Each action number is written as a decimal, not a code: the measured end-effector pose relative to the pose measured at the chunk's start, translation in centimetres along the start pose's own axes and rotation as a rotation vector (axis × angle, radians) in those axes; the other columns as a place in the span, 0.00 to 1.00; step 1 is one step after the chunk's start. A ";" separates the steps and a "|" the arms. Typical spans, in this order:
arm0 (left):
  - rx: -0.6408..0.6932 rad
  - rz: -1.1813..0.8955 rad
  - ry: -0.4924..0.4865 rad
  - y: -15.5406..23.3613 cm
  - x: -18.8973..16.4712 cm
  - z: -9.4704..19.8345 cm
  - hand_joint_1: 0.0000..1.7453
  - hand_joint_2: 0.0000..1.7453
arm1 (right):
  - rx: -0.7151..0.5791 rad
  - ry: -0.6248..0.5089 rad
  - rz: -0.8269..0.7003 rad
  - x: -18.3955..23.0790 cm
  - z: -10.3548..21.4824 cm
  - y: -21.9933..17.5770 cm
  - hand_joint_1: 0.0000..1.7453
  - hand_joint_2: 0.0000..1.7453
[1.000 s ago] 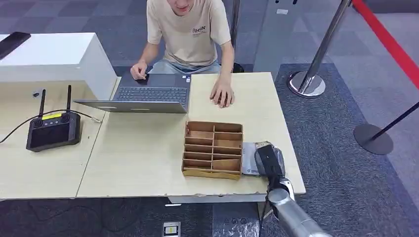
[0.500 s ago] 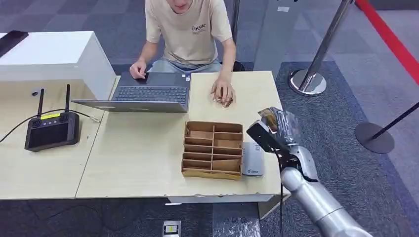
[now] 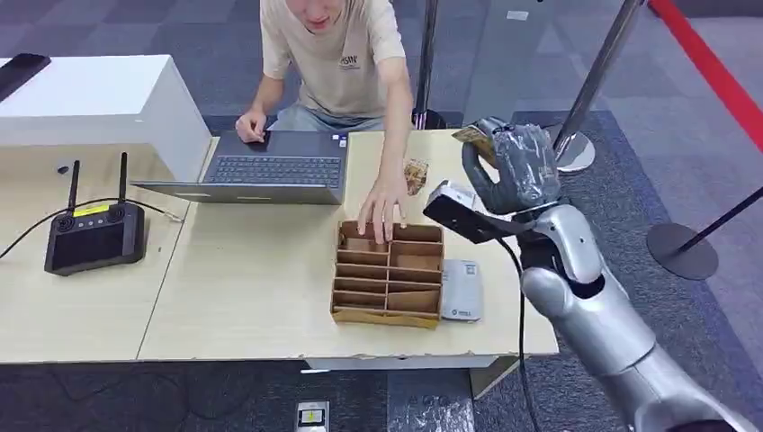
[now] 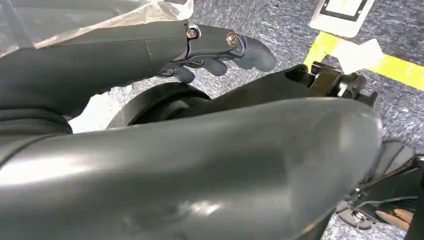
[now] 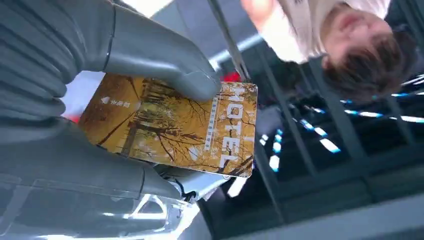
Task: Pass the card to the sensor for recognition and then transmit it.
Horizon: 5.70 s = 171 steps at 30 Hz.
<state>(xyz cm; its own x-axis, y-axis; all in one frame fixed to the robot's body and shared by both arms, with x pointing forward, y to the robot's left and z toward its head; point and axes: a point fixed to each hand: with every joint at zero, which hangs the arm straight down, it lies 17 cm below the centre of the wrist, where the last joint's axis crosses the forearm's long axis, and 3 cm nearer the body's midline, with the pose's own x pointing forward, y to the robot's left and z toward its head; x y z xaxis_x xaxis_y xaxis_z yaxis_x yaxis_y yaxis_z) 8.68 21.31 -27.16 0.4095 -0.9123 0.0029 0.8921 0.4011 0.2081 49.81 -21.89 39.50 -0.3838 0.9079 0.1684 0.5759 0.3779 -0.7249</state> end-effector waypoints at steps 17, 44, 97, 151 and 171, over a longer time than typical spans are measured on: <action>0.003 -0.032 -0.031 1.0 1.7 0.2 0.00 0.00 | 0.203 -0.420 0.547 11.9 -6.3 8.5 1.00 1.00; -0.003 -0.046 -0.044 0.9 2.1 0.3 0.00 0.00 | 0.501 -0.478 0.809 6.9 -2.9 19.0 1.00 1.00; 0.019 0.069 -0.008 -0.6 0.6 0.1 0.00 0.00 | 0.092 0.208 -0.709 0.3 10.6 7.6 0.00 1.00; 0.030 0.123 0.009 -0.2 0.0 0.0 0.00 0.00 | 0.037 0.264 -0.851 3.3 16.2 5.9 1.00 1.00; 0.012 0.103 0.007 -0.6 -0.1 0.0 0.00 0.00 | 0.008 0.313 -0.820 3.1 17.8 5.6 0.00 1.00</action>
<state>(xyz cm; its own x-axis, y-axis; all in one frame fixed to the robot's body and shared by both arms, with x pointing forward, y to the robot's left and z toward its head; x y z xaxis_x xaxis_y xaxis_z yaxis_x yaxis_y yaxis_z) 8.15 21.14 -27.28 0.5000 -0.8658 0.0176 0.8431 0.4913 0.2185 38.94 -20.17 24.09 -0.4580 0.3595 0.8130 0.2000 0.9328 -0.2998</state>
